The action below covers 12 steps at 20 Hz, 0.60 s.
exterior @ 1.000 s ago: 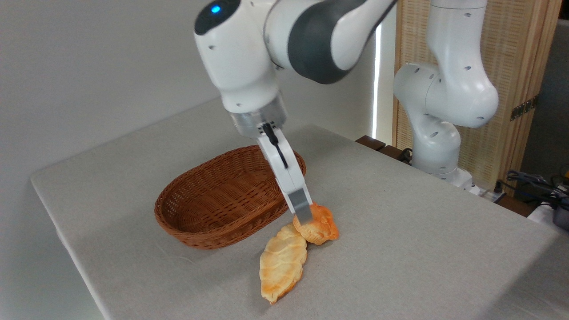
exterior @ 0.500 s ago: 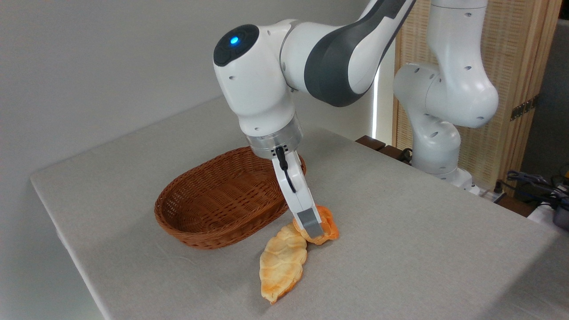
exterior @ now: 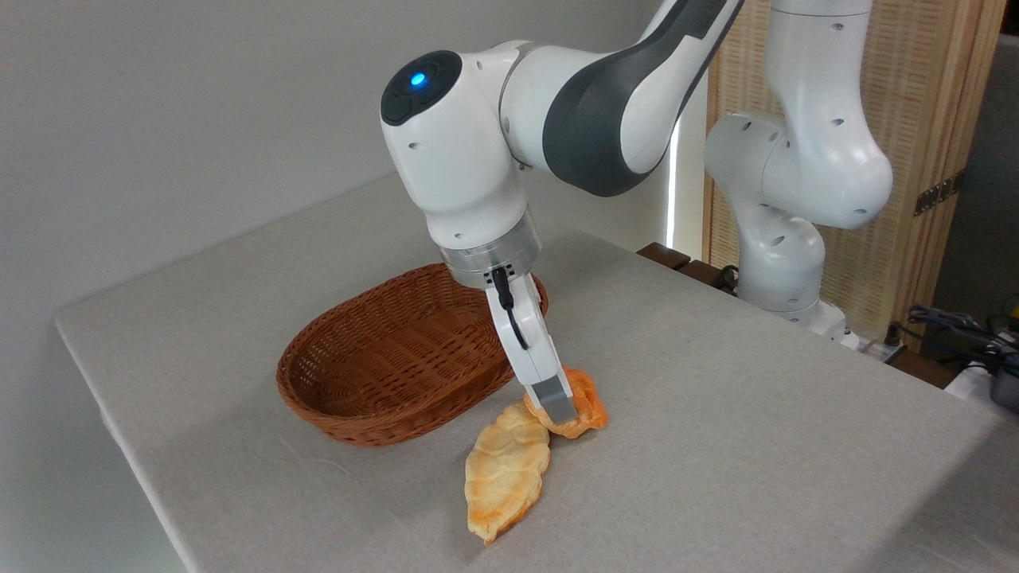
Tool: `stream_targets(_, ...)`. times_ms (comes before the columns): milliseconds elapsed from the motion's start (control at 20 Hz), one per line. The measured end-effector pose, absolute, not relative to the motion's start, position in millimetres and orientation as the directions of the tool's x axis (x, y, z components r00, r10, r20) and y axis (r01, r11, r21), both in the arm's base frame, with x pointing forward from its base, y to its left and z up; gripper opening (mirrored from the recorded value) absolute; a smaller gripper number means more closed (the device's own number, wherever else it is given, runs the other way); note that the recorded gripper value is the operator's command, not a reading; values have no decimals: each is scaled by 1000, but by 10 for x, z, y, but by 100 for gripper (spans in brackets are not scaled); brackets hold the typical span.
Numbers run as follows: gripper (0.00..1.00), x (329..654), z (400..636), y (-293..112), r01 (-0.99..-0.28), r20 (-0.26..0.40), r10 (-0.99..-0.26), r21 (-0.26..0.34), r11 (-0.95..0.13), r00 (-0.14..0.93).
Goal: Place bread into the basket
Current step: 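Lift the bun and carry it over the wicker basket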
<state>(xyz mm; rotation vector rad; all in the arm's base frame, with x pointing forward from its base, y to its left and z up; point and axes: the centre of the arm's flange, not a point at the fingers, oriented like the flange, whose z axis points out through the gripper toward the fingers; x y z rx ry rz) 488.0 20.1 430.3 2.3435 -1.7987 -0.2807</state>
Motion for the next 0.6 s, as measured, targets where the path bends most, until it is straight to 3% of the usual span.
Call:
stream_targets(300, 48, 4889, 4401, 203, -935, -41, -967, 245, -255, 253)
stream_targets(450, 52, 4922, 4736, 183, -936, -41, -968, 250, -249, 247)
stream_targets(600, 59, 4994, 5154, -1, -950, -22, -972, 206, -234, 235)
